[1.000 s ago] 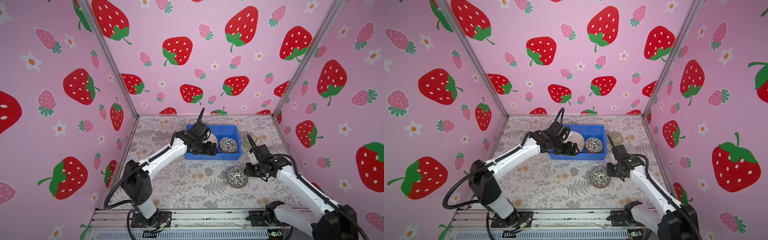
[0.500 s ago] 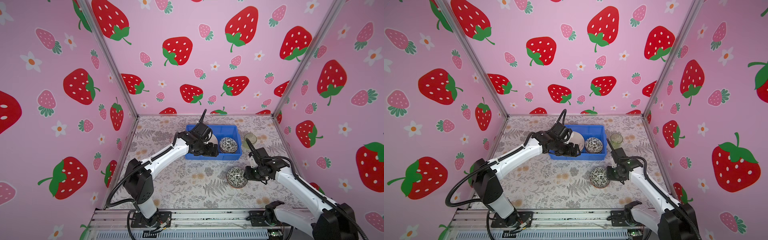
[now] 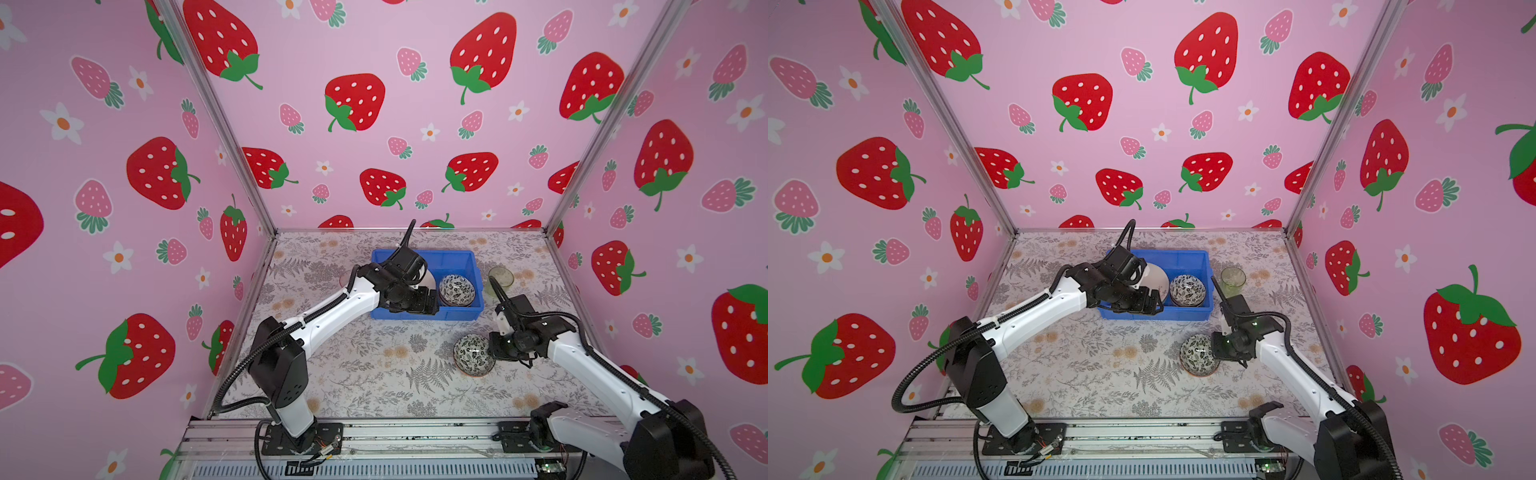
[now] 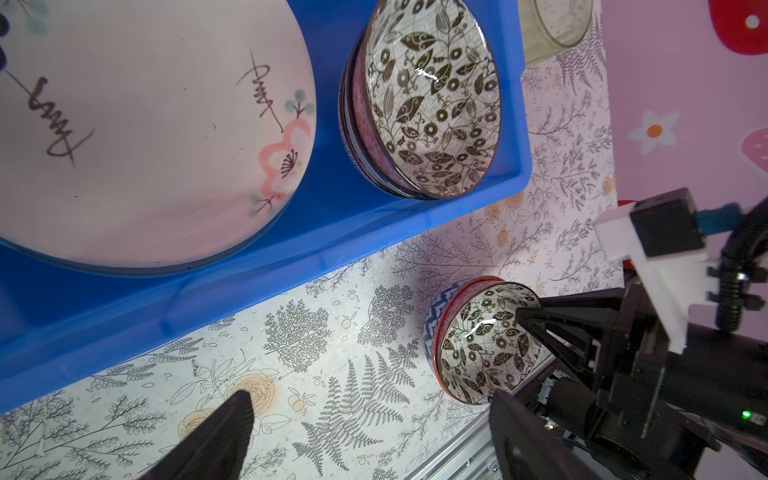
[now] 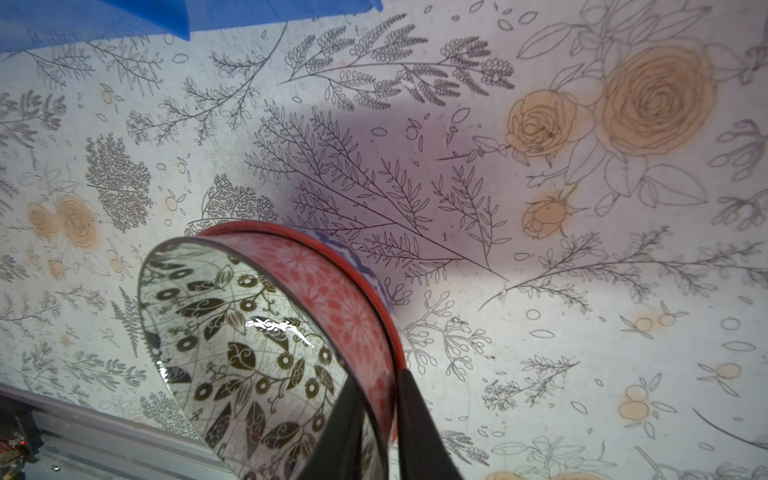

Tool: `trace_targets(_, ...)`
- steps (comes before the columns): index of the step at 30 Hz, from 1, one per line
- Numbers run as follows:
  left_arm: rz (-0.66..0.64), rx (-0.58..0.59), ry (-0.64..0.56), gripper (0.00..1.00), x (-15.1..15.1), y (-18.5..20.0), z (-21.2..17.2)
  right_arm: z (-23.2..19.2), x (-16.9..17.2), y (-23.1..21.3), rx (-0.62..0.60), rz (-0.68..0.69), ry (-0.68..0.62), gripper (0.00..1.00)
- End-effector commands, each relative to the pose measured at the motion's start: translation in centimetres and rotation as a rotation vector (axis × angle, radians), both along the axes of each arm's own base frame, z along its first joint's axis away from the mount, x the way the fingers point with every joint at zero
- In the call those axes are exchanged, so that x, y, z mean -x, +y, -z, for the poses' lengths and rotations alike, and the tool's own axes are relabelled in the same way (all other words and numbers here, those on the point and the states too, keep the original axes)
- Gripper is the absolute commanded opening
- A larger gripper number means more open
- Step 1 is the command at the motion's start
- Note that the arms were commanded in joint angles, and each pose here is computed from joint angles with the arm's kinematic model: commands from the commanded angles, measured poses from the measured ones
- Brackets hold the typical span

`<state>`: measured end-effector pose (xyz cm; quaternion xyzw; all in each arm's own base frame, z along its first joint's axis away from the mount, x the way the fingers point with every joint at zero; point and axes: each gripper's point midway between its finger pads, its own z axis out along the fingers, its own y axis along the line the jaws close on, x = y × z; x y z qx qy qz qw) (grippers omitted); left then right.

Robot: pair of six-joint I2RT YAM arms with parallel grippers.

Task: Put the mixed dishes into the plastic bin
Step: 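Lift the leaf-patterned bowl off the orange bowl with the right gripper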

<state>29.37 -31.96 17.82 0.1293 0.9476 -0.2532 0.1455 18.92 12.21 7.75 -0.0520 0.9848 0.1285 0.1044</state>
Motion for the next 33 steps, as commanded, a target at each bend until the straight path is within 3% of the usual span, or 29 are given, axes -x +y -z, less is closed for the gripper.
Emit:
trace_targets(1,0.008,0.015,0.003,0.91,0.0,-0.6,-0.3,-0.1,0.1,-0.2,0.018,-0.007,0.002,0.15)
trace_targets(11,0.012,0.023,0.001,0.92,0.3,-0.7,-0.4,-2.3,-0.5,0.1,0.011,-0.007,-0.025,0.05)
trace_targets(25,0.061,0.030,0.012,0.92,3.4,-3.3,-0.1,-5.8,-1.9,1.9,-0.061,-0.043,-0.060,0.03)
trace_targets(33,0.098,-0.022,-0.007,0.92,4.1,-4.7,0.7,-7.8,-3.3,3.6,-0.111,-0.071,-0.098,0.03)
